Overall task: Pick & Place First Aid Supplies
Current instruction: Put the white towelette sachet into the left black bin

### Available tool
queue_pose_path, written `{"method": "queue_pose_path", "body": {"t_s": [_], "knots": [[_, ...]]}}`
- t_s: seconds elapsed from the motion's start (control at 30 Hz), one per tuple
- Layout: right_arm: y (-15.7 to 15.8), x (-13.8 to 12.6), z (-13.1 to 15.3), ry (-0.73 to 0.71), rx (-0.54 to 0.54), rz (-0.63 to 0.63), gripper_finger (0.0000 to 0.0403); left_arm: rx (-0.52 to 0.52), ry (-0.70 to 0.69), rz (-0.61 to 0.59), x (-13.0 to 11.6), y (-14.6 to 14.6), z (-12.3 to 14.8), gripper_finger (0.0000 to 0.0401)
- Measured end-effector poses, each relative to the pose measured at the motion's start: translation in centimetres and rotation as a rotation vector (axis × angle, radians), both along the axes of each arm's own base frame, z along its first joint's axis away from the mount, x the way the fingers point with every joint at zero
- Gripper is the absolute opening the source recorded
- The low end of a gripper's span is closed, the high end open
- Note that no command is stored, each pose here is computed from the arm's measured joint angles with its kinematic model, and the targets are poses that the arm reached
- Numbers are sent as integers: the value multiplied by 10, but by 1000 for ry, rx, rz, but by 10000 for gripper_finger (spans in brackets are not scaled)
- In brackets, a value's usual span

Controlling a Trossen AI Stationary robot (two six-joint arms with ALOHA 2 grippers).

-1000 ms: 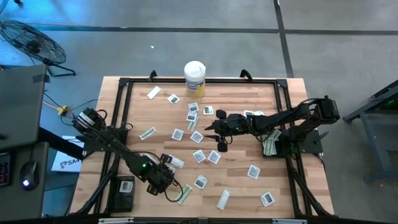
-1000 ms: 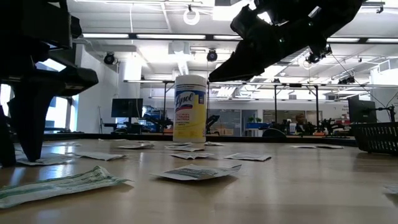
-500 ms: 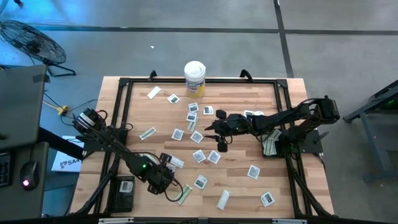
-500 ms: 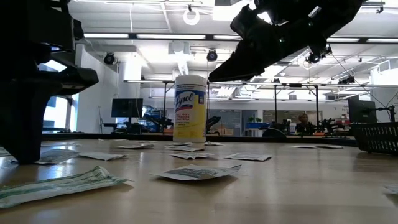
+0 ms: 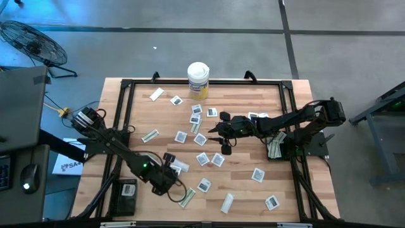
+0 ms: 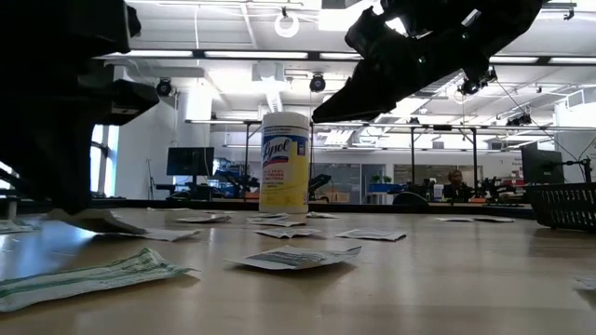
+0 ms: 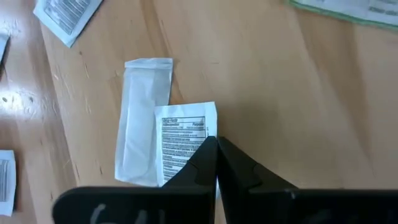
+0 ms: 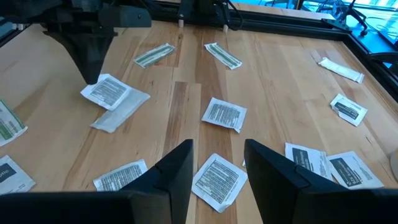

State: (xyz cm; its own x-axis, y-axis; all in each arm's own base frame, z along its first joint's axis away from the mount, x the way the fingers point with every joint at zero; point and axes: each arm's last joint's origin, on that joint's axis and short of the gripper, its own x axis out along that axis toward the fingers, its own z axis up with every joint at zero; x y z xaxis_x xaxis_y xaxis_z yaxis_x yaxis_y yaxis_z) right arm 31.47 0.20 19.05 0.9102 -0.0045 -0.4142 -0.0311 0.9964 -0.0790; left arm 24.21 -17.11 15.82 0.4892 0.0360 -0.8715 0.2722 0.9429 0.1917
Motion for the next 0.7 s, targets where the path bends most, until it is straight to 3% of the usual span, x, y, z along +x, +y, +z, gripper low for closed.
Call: {"method": "queue_pose_path", "body": {"t_s": [0.23, 0.7], "knots": [[0, 0, 0, 0, 0, 0, 138, 7, 10, -2, -1, 0, 2, 0], [0, 0, 0, 0, 0, 0, 138, 63, 68, 12, -9, -18, 48, 0]]}}
